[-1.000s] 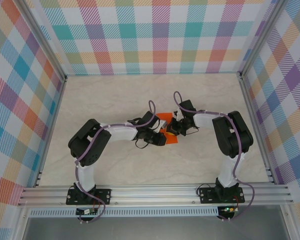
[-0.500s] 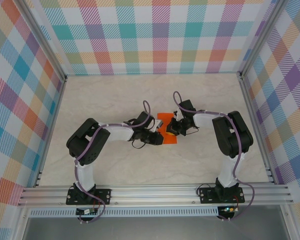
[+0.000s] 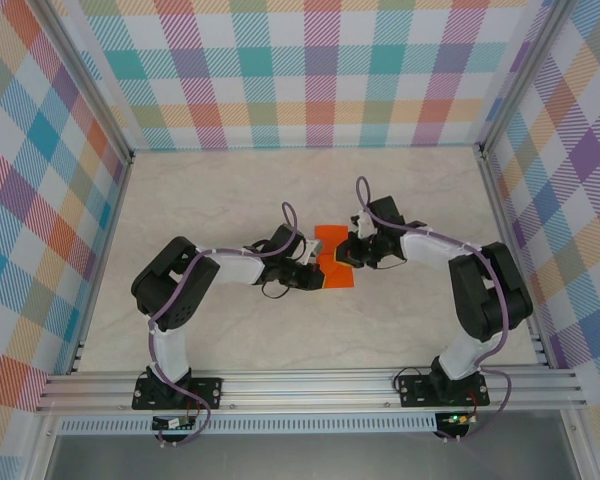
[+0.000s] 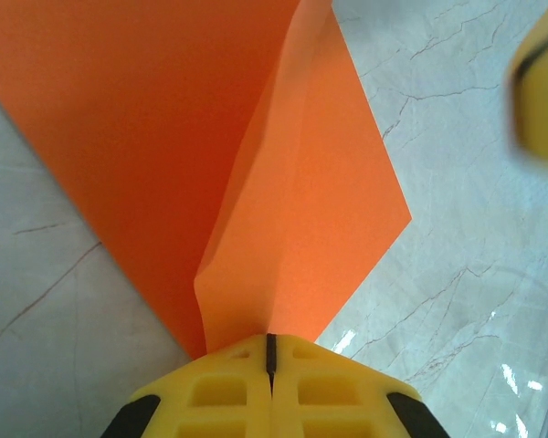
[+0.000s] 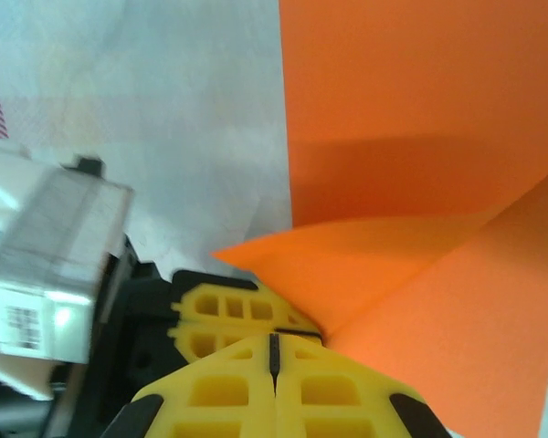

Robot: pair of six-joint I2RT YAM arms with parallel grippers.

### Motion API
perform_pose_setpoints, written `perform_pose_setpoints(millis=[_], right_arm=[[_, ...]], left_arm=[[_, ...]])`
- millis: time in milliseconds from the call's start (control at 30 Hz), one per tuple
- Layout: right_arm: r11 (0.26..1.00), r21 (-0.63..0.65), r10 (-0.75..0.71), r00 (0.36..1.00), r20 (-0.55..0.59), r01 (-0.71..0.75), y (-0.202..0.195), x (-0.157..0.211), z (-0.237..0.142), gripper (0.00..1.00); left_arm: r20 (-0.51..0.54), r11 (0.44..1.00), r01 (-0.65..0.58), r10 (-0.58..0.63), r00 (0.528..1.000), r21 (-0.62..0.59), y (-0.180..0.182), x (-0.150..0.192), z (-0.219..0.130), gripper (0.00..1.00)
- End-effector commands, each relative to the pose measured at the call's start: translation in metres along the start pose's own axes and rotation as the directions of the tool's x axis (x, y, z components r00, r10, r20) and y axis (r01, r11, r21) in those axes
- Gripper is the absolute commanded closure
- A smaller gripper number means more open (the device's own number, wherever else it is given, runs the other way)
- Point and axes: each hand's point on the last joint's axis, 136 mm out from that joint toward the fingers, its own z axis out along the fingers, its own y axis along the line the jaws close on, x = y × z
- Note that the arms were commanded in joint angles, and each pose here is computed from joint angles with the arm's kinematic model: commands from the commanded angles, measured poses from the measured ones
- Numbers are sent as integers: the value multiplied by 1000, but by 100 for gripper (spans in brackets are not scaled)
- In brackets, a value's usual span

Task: Fold a paper plane with a square sheet of paper (fold left side to right side)
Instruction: Fold the triangle a second time at the center of the table.

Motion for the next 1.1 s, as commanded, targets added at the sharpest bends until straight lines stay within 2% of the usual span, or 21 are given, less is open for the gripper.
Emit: perform_pose_setpoints(millis=[0,567,1067], right_arm=[[1000,-22,16,999,-51,-18,-4,14,19,98],[999,38,-7,996,-89,11,-14,16,50,98],[967,253,-13,998,-63,28,-48,7,44,97]], left_arm=[[-70,996,50,-55,996,-68,21,27,3,98],[-71,995,42,-49,996,-87,22,26,0,99],[-71,995,40,-47,996,-97,24,26,0,99]])
